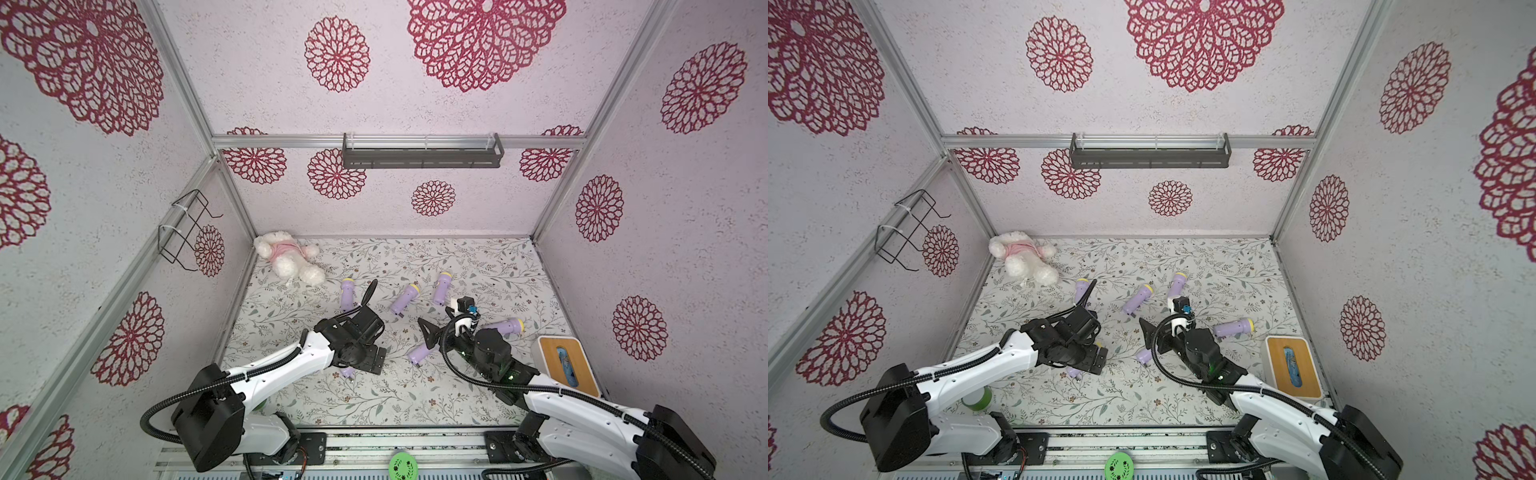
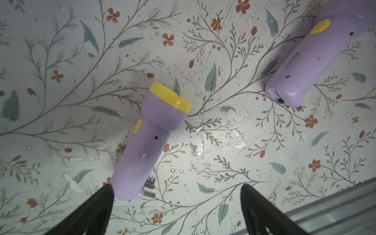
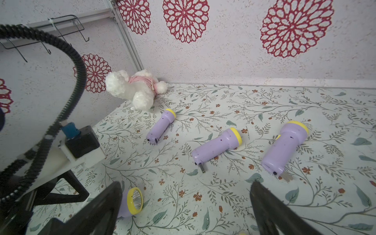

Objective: Close the plug at the bottom of the flashlight
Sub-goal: Pick up the flashlight from the center of the board.

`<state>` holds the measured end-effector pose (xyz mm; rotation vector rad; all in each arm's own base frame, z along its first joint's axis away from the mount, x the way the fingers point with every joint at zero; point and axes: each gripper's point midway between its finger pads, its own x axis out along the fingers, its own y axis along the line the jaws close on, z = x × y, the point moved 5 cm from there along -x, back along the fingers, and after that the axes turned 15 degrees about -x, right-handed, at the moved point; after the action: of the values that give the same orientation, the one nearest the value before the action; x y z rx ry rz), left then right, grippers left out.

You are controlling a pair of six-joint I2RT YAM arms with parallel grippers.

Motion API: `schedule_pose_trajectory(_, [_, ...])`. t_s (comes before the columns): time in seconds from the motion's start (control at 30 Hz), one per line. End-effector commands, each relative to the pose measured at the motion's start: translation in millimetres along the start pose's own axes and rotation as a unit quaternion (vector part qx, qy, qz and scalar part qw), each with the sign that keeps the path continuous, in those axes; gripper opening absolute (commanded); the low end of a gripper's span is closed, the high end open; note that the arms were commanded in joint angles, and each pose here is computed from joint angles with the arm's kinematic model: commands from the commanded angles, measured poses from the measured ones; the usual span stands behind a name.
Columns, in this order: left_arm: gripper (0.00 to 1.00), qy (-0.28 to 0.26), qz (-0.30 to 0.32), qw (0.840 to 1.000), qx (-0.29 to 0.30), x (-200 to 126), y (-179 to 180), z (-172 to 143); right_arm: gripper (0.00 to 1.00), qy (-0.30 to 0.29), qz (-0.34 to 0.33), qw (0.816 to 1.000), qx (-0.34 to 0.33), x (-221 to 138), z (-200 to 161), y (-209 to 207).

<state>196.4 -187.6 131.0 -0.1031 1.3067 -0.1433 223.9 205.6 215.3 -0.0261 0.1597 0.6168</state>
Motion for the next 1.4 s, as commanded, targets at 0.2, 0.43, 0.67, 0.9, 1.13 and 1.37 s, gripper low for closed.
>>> schedule_pose_trajectory(0.2, [0.99,0.029,0.070,0.997,0.027,26,10,-3,0.99,-0.023,0.013,1.000,0.014,2,16,3])
schedule_pose_trajectory(0.43, [0.95,0.042,0.085,0.995,0.027,37,16,6,0.99,-0.023,0.020,0.999,0.016,1,15,4])
schedule_pose_trajectory(0.67, [0.85,0.063,0.089,0.994,0.024,49,22,13,0.99,-0.022,0.022,0.999,0.017,2,14,5])
schedule_pose_trajectory(0.9, [0.80,0.077,0.095,0.992,0.024,57,22,11,0.99,-0.025,0.019,0.999,0.017,0,15,4])
schedule_pose_trajectory(1.13, [0.74,0.082,0.101,0.991,0.022,61,23,11,0.99,-0.026,0.019,0.999,0.018,0,15,4])
schedule_pose_trajectory(1.37, [0.66,0.091,0.103,0.990,0.017,65,23,9,0.99,-0.026,0.017,0.999,0.018,-1,14,3])
